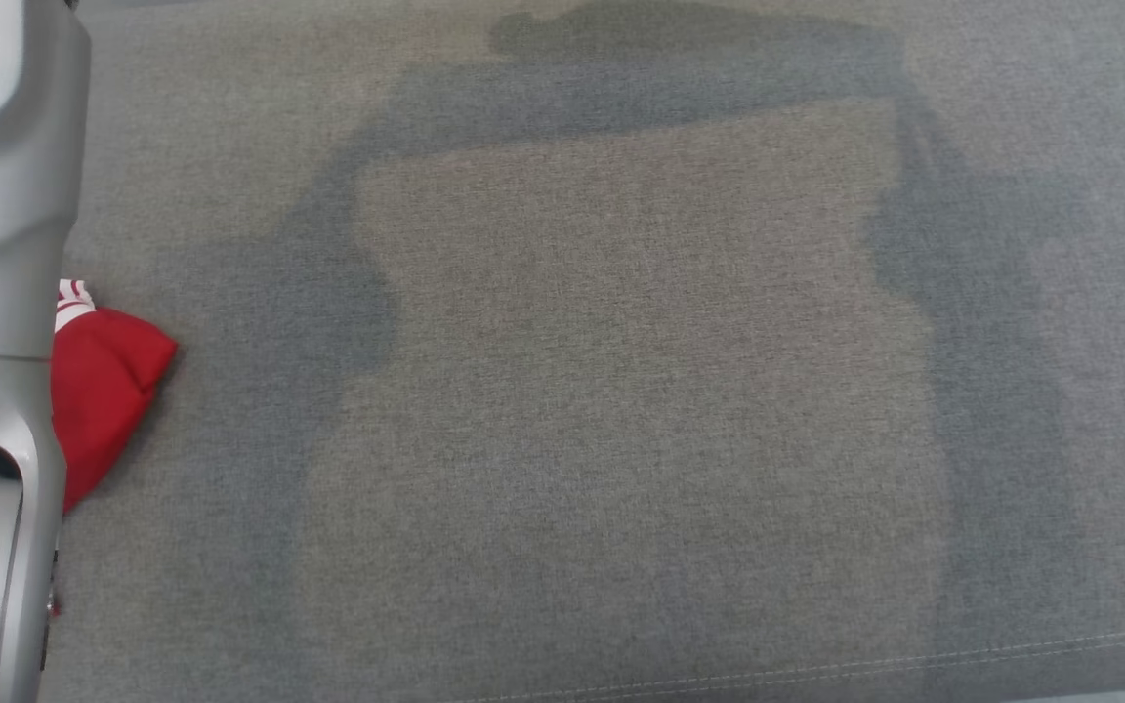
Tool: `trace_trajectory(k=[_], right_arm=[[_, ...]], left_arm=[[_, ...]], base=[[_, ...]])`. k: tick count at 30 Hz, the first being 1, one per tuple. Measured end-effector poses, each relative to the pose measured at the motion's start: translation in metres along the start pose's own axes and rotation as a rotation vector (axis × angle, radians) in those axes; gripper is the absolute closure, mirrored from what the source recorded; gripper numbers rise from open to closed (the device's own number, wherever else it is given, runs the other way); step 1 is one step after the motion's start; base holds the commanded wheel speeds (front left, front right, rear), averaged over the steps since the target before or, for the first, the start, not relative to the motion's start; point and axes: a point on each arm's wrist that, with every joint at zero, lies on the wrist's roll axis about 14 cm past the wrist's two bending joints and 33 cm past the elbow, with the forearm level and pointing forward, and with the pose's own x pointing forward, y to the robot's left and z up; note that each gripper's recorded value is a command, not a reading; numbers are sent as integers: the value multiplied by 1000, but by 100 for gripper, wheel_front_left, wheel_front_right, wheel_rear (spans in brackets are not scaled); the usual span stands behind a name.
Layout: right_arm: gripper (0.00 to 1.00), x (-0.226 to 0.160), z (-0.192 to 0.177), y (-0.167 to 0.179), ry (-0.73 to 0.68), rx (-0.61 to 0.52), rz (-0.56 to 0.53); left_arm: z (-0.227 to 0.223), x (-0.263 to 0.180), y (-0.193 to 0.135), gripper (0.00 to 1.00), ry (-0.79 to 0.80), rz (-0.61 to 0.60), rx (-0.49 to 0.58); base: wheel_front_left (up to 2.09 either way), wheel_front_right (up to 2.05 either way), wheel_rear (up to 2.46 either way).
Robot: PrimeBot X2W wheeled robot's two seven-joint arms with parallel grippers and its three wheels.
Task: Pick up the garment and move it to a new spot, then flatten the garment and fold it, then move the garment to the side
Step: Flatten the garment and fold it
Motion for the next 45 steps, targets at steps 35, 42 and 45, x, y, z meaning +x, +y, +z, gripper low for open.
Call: trace_trajectory(k=[35,42,45], right_arm=[[100,-312,-204,69,744,303,139],[100,-365,-189,73,793,327,88],[100,-379,-181,76,794,341,77]], left_arm=[[-163,-337,-154,100,724,102,-555],[-143,-378,-174,100,768,93,-586],[-135,-389,-177,100,767,94,-588]], base=[[0,0,0],[0,0,0],[0,0,0]])
